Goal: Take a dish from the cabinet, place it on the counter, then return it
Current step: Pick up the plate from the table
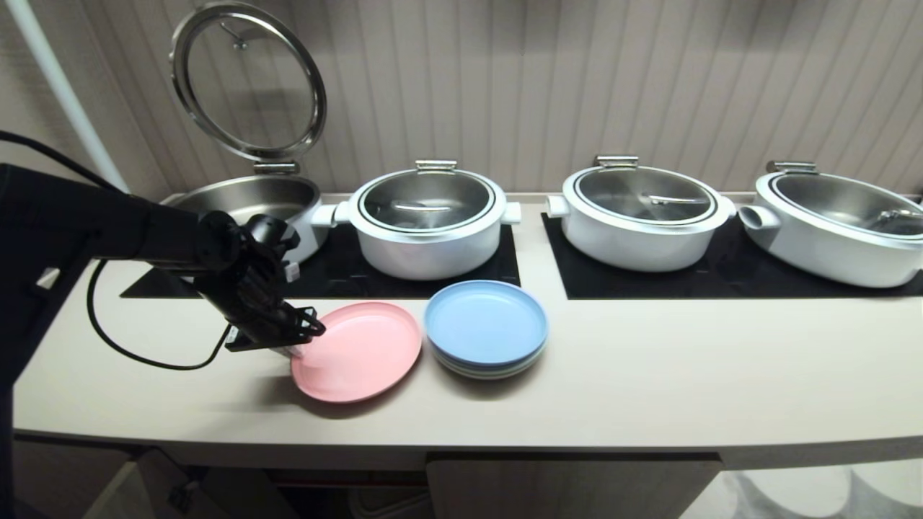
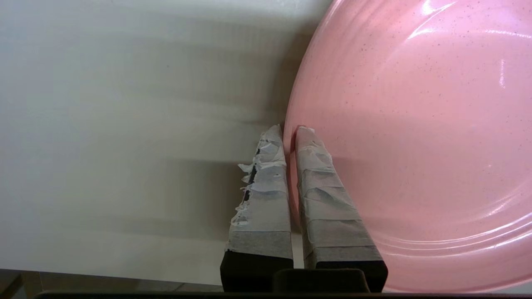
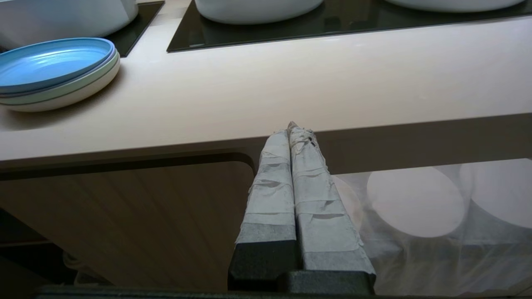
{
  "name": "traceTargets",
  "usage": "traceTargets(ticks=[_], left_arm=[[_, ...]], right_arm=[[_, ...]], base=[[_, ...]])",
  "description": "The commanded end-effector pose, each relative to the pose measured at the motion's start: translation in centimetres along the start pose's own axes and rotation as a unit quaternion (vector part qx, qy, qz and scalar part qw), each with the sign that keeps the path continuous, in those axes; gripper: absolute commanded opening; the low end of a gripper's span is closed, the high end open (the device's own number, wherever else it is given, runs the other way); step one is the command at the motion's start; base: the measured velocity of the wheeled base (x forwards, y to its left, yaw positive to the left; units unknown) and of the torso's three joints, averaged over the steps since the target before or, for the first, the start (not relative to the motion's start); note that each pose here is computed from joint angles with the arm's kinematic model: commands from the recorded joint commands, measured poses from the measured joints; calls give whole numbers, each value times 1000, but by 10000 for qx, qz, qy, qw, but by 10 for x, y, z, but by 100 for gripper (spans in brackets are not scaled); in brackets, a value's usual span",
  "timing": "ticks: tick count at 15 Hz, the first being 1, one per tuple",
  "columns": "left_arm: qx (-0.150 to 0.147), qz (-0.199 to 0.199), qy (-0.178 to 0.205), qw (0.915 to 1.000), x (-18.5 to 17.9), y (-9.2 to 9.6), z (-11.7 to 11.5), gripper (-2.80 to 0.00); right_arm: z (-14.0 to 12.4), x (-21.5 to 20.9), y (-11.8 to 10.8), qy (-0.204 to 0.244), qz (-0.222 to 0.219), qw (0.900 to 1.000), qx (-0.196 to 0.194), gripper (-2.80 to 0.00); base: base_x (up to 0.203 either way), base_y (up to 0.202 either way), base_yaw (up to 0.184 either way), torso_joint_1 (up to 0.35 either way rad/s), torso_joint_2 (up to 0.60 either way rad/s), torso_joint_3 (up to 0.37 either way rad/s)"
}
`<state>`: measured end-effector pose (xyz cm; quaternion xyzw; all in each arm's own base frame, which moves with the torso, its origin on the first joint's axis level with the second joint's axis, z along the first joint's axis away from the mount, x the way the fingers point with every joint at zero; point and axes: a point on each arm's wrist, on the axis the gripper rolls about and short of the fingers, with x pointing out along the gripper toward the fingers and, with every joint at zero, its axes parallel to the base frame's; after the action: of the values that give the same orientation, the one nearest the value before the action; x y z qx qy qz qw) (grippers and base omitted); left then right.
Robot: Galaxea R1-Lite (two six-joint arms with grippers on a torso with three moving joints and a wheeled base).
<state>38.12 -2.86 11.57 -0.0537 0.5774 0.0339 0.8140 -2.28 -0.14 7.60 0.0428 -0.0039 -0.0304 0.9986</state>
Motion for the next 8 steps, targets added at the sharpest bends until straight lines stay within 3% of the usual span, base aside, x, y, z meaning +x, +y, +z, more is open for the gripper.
traceTargets(ticks=[1, 8], left_arm=[[-21, 7, 26, 10000, -6, 1, -5, -280], [-52, -201, 217, 9995, -27, 8, -36, -280]], right_arm=[[0, 0, 0, -5, -1, 10000, 2, -280], [0, 0, 0, -5, -1, 10000, 2, -280]], base=[[0, 0, 0, 0, 0, 0], [0, 0, 0, 0, 0, 0]])
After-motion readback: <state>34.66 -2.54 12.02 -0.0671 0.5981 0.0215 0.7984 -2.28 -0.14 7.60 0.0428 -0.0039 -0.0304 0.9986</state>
